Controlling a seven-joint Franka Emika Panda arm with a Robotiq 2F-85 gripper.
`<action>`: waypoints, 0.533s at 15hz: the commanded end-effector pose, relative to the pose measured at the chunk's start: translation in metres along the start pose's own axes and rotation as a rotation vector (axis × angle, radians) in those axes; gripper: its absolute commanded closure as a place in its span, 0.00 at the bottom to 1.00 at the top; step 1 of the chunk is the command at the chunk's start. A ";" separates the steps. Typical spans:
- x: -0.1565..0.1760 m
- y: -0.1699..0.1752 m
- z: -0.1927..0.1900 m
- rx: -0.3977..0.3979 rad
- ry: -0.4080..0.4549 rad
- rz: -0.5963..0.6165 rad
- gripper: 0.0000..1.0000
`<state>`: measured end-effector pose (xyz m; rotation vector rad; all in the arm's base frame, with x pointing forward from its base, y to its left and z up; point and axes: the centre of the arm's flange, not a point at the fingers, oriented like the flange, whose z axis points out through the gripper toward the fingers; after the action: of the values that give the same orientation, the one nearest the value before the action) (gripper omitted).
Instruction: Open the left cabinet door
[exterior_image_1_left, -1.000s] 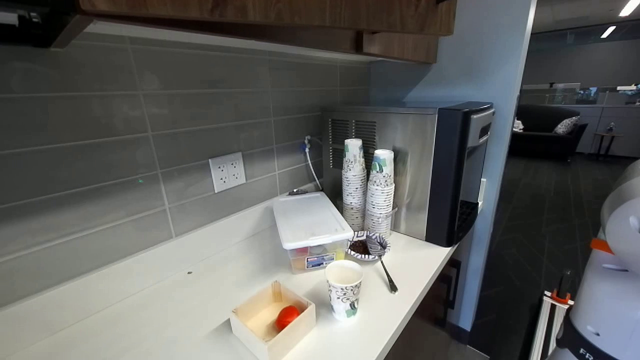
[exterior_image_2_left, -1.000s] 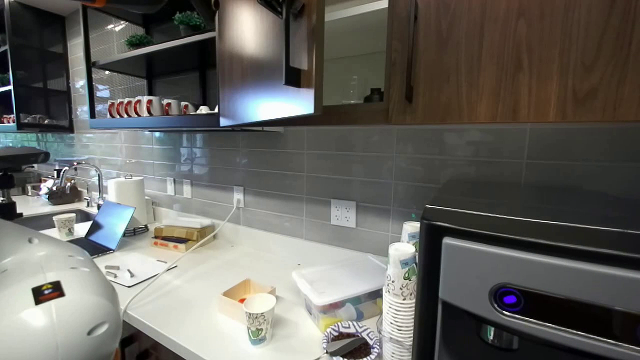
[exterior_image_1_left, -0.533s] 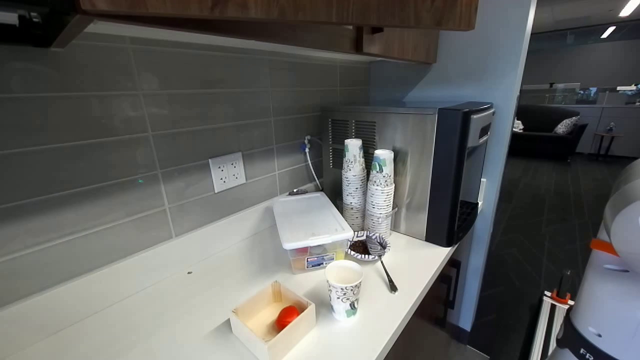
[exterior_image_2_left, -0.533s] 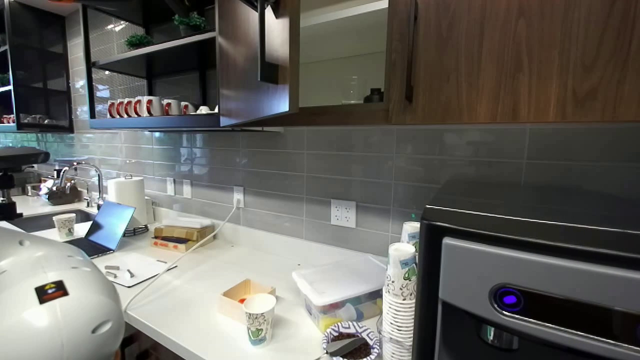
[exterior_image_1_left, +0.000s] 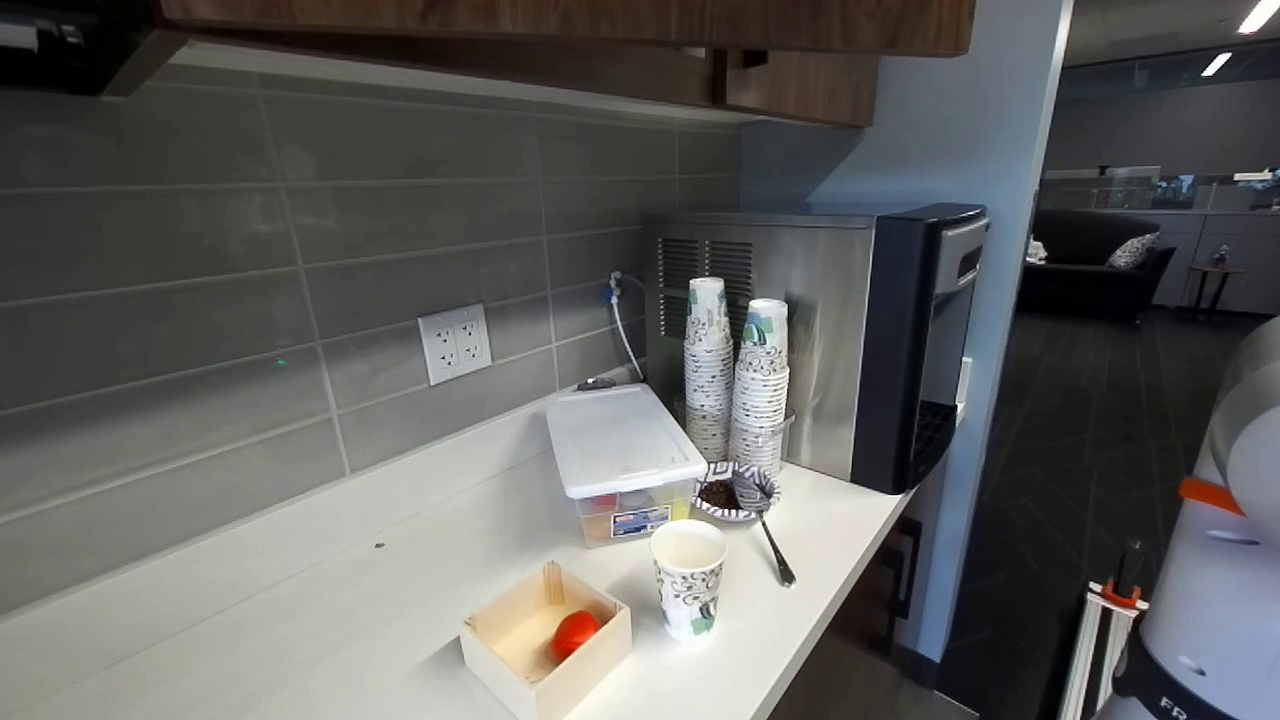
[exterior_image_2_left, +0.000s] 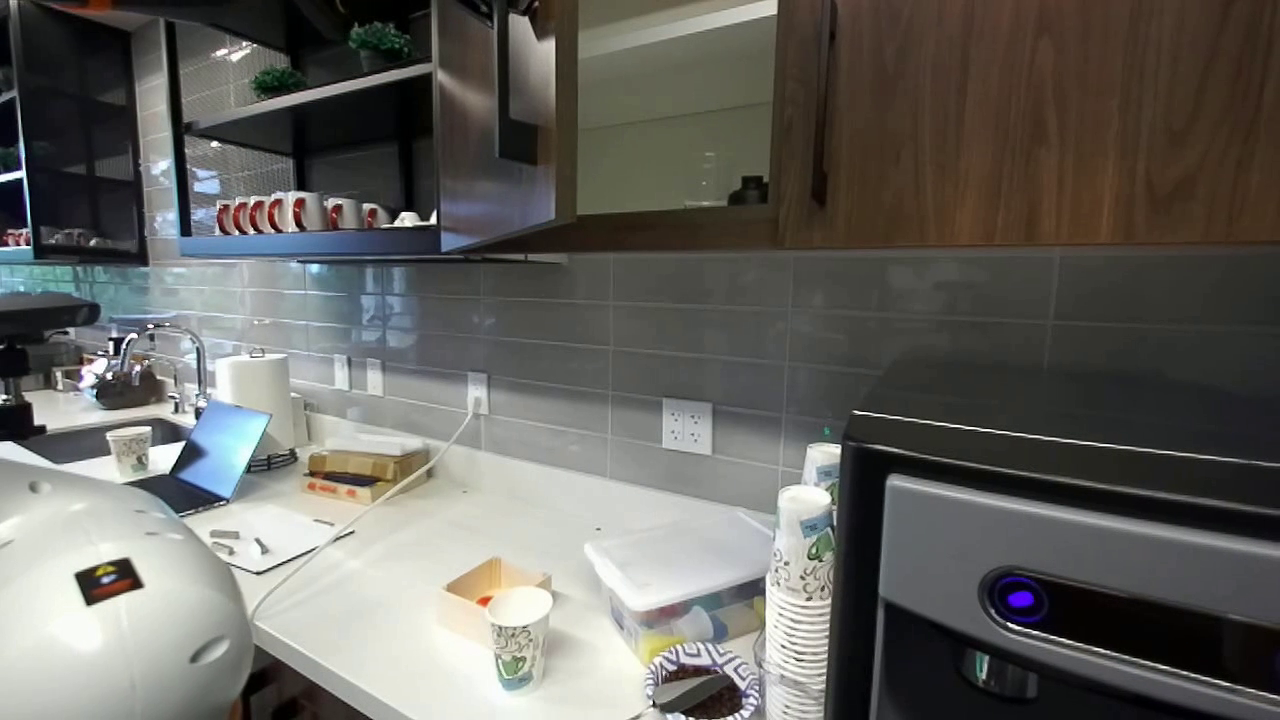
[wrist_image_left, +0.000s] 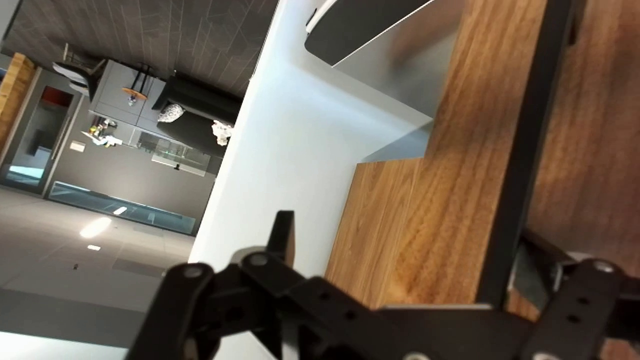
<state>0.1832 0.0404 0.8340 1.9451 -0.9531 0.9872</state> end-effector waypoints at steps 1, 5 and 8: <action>-0.020 -0.004 -0.011 0.019 0.003 -0.047 0.00; -0.028 -0.012 -0.020 0.027 0.017 -0.080 0.00; -0.030 -0.012 -0.020 0.029 0.016 -0.088 0.00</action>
<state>0.1836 0.0710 0.8177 1.9704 -0.8536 0.9802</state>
